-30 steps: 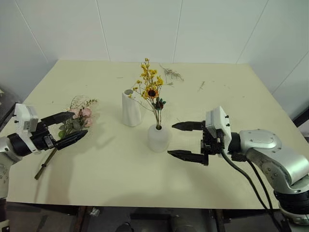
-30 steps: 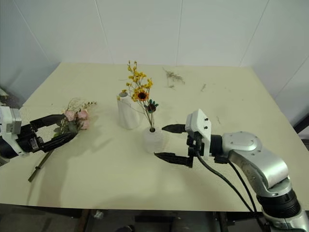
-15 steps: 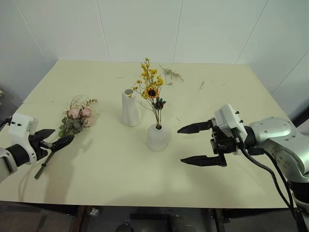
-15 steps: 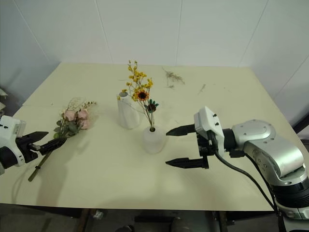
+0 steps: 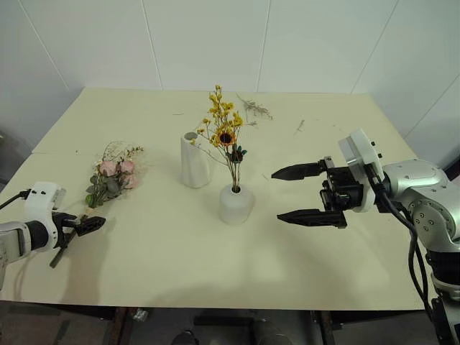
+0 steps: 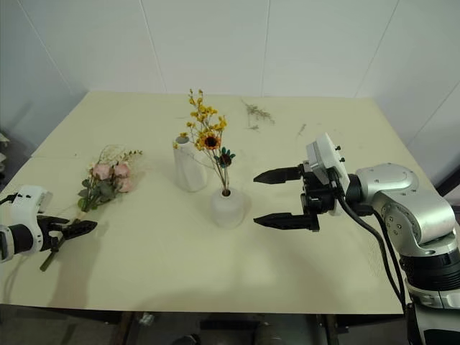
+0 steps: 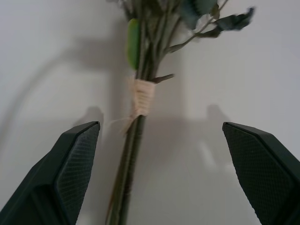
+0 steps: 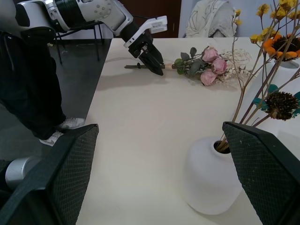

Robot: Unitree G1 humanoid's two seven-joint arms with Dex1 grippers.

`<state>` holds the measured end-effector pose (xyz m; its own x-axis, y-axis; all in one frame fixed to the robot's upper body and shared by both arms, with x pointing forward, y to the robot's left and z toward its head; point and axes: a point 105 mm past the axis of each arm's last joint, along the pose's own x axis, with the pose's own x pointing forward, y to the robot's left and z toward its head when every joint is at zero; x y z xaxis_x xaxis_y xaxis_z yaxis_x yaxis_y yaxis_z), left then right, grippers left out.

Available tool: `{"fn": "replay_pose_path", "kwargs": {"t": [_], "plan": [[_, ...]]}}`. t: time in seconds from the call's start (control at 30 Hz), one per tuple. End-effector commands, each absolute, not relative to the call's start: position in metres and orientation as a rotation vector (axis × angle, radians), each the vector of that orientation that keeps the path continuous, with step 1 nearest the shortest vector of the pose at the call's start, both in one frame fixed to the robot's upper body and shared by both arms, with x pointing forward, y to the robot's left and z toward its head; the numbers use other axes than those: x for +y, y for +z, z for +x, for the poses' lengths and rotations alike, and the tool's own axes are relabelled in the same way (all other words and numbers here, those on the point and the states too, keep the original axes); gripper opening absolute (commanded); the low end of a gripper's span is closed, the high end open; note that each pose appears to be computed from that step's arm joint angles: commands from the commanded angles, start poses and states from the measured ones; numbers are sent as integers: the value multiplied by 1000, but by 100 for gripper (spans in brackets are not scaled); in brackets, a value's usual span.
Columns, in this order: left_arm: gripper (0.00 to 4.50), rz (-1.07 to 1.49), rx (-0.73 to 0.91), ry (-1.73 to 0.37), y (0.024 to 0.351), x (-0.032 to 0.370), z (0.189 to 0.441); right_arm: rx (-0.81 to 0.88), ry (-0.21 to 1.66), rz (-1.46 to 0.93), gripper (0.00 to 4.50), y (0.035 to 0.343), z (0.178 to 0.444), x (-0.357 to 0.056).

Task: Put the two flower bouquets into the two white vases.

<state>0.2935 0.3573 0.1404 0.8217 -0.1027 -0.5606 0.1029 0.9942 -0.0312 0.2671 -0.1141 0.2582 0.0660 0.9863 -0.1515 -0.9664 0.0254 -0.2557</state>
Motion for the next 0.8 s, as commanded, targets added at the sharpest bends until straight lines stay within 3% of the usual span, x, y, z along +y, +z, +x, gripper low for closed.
{"fn": "replay_pose_path", "kwargs": {"t": [0.03,0.4,0.6,0.77,0.8], "plan": [[450,29,603,-80,145,366,298,-115,1506,-359,448,266,263,-116],[450,37,619,-112,149,369,318,-109,1488,-373,448,265,267,-117],[450,86,762,-128,146,371,322,-105,1486,-378,448,264,270,-116],[450,97,789,-127,153,372,331,-104,1480,-382,448,263,271,-116],[430,96,801,-134,153,371,331,-102,1475,-382,450,263,272,-116]]}}
